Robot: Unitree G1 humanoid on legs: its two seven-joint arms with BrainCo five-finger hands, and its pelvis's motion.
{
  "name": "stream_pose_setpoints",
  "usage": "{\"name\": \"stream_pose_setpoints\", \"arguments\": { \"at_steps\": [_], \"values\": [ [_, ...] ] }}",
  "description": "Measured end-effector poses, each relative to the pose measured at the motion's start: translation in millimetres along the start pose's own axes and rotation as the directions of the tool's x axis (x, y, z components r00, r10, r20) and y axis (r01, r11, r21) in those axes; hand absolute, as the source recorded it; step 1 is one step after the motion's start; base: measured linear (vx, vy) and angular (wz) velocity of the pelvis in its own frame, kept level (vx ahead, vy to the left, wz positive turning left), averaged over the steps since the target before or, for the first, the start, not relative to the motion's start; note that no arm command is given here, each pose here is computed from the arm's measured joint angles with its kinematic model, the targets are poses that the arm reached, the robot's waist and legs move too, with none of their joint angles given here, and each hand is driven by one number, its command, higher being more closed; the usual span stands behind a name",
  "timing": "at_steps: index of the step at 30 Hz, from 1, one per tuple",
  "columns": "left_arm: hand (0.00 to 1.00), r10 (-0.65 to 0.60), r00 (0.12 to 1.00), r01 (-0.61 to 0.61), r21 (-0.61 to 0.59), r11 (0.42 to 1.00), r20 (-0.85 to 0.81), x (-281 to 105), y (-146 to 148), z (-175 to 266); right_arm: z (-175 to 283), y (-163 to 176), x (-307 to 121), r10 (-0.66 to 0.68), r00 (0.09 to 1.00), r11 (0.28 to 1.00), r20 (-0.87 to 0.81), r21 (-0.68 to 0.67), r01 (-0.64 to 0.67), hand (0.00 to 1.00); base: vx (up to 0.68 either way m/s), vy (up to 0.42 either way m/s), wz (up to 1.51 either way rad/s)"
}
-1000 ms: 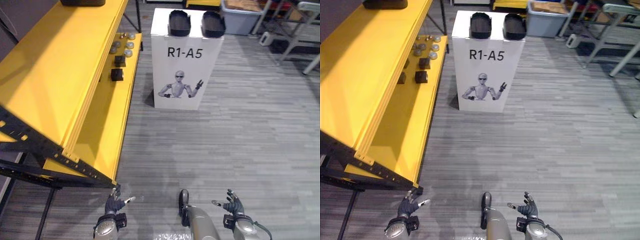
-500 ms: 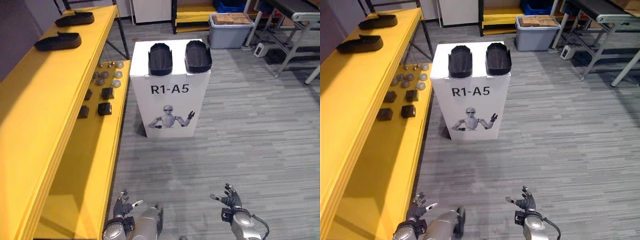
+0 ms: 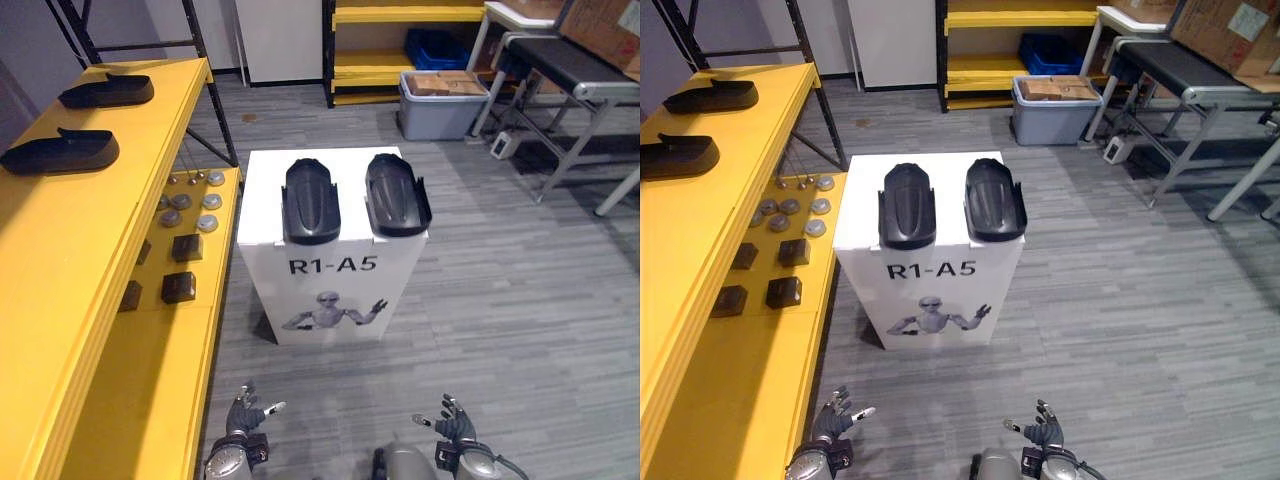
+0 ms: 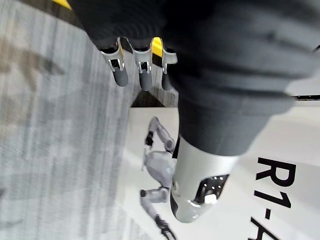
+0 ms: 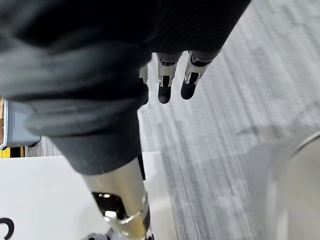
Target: Walk over and take plastic housings, then place them on the shelf
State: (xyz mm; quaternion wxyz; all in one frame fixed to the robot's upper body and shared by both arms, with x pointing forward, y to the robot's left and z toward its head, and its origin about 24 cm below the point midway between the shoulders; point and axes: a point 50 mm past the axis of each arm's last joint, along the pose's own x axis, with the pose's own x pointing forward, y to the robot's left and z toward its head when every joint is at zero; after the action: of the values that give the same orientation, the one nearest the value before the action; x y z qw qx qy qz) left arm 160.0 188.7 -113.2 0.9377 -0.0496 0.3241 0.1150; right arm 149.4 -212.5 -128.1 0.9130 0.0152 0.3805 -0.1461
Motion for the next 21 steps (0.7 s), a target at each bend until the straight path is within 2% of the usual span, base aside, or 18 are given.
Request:
{"name": "stream_pose_setpoints", "arguments": {
  "at_steps": [3, 5, 9, 12, 15, 21],
  "values": [
    [0.0, 0.025, 0.999, -0.024, 0.014, 1.0, -0.039, -2.5, 7.9, -9.9, -13.2, -6.1, -4.0, -0.017, 0.999, 1.0, -0.047, -0.009, 0.017, 0.0, 0.6, -0.278, 0.69],
    [0.0, 0.033, 0.998, -0.032, 0.003, 0.999, -0.048, -3.9, 7.7, -12.6, -5.0, -1.3, -2.3, -0.003, 1.0, 1.0, -0.016, -0.004, 0.003, 0.0, 0.56, -0.302, 0.32],
    [0.0, 0.015, 0.999, -0.017, -0.056, 0.998, -0.044, -5.1, -5.7, -13.3, 2.8, 1.3, -2.6, -0.003, 1.0, 1.0, 0.023, 0.025, 0.002, 0.0, 0.42, -0.15, 0.11],
    [0.0, -0.007, 1.0, 0.005, -0.06, 0.998, -0.023, -4.5, -12.4, -8.7, 10.8, -6.6, -1.3, -0.048, 0.997, 0.996, 0.055, 0.072, 0.044, 0.0, 0.25, 0.054, -0.25],
    [0.0, -0.017, 0.999, 0.015, -0.052, 0.999, -0.039, -4.4, -15.4, -11.9, 0.6, -20.0, -4.0, -0.097, 0.995, 0.991, 0.015, 0.099, 0.095, 0.0, 0.2, 0.163, -0.05],
    [0.0, 0.008, 0.998, -0.009, -0.012, 1.0, -0.055, -7.1, -0.3, -16.7, -6.9, -25.3, -8.3, -0.13, 0.992, 0.982, -0.004, 0.138, 0.129, 0.0, 0.13, 0.112, -0.15]
  ]
}}
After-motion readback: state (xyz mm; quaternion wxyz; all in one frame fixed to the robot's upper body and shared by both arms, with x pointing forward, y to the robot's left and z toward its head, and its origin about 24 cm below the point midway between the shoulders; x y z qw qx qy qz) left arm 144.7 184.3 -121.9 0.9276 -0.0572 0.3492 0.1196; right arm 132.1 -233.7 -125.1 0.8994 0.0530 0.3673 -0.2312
